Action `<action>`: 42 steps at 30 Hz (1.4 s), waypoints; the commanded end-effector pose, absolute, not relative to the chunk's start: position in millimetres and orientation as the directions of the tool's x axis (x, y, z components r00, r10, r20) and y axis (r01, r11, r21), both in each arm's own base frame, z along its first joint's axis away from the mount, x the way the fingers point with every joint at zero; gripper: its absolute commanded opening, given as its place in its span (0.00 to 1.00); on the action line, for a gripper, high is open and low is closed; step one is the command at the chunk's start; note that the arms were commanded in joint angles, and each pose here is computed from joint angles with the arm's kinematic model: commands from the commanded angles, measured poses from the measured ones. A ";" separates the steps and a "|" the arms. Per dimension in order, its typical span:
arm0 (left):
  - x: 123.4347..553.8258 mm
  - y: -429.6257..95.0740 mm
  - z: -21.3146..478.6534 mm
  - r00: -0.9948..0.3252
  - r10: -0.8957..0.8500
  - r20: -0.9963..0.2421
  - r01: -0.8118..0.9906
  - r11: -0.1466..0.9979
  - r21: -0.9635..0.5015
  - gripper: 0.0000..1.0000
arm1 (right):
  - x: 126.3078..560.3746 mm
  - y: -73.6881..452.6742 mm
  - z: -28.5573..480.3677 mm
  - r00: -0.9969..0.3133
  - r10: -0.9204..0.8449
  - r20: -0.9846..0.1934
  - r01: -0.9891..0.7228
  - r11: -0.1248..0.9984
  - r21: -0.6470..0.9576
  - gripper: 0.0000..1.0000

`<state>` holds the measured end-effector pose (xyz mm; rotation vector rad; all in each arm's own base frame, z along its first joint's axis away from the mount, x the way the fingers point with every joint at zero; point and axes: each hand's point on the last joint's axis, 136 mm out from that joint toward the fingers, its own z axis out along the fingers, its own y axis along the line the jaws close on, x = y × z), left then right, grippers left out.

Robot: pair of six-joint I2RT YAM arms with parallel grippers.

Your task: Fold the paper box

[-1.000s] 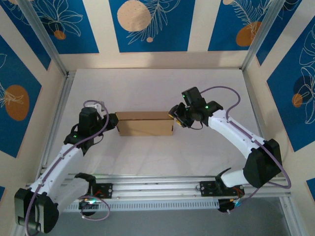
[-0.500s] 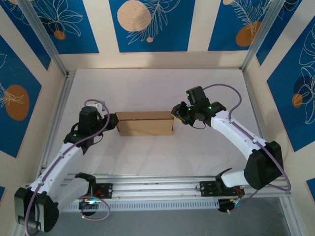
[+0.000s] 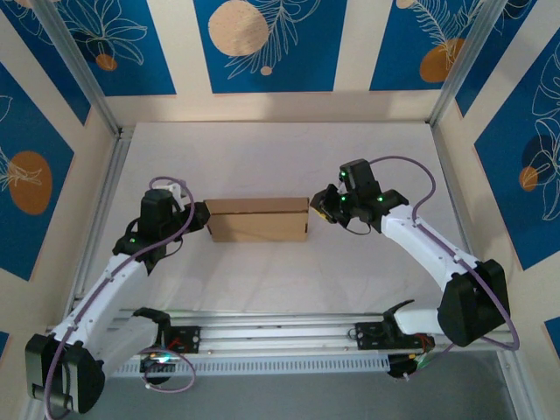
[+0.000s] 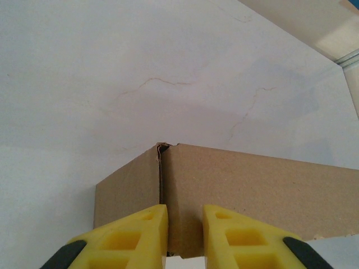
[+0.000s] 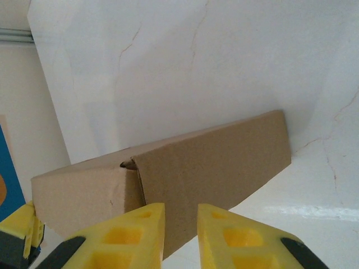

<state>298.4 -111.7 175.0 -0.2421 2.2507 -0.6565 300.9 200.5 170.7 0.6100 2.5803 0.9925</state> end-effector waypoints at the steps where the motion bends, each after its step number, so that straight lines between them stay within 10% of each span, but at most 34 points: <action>1: 271.3 -91.4 122.5 -0.799 -0.329 -0.503 -0.103 0.900 -0.425 0.22 | 303.1 203.7 196.3 -0.863 0.473 -0.177 0.207 0.651 0.730 0.24; 42: 274.5 -93.6 126.2 -0.800 -0.332 -0.500 -0.102 0.896 -0.432 0.22 | 286.1 206.6 145.2 -0.907 0.397 -0.137 0.215 0.718 0.662 0.16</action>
